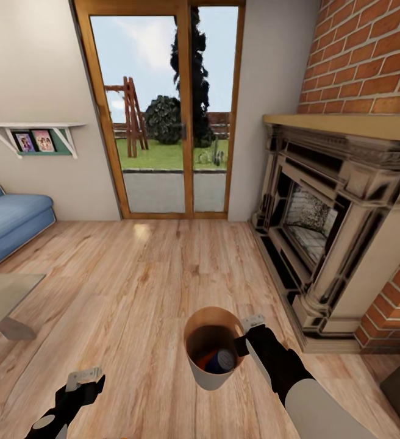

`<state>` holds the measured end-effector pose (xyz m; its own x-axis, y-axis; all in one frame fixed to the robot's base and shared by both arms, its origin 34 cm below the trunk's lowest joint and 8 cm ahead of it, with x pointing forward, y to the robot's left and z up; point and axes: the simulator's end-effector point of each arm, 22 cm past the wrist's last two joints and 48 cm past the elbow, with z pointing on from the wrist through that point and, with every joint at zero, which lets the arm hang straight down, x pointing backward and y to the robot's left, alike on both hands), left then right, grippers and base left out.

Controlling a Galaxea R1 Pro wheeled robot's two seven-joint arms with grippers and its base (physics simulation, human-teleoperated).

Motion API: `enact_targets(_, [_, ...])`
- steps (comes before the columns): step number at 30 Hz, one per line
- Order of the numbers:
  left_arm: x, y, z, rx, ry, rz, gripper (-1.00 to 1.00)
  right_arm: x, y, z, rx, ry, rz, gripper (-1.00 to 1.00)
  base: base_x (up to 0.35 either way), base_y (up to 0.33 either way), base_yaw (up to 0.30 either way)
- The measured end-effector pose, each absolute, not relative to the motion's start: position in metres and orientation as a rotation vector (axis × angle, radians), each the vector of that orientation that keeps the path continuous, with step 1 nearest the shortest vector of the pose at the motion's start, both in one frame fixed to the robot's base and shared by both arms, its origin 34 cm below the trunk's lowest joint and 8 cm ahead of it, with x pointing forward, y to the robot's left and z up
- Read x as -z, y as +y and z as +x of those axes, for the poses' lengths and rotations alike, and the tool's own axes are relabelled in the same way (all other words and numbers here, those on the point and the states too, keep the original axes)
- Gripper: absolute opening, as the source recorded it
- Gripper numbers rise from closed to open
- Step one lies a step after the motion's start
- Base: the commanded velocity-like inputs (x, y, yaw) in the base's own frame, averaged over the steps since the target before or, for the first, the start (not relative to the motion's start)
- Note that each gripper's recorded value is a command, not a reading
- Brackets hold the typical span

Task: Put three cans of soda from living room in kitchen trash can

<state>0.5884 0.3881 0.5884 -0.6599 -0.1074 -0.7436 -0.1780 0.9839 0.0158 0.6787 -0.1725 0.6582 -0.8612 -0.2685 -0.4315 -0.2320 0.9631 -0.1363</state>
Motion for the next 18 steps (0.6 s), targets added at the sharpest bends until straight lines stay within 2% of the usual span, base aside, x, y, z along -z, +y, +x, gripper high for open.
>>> enact_targets(18, [-0.570, 0.388, 0.582, -0.113, 2.322, -0.196, 1.00, -0.636, -0.171, 0.673, 0.102, 2.682, -0.361, -1.00, 0.008, 0.000, 0.000])
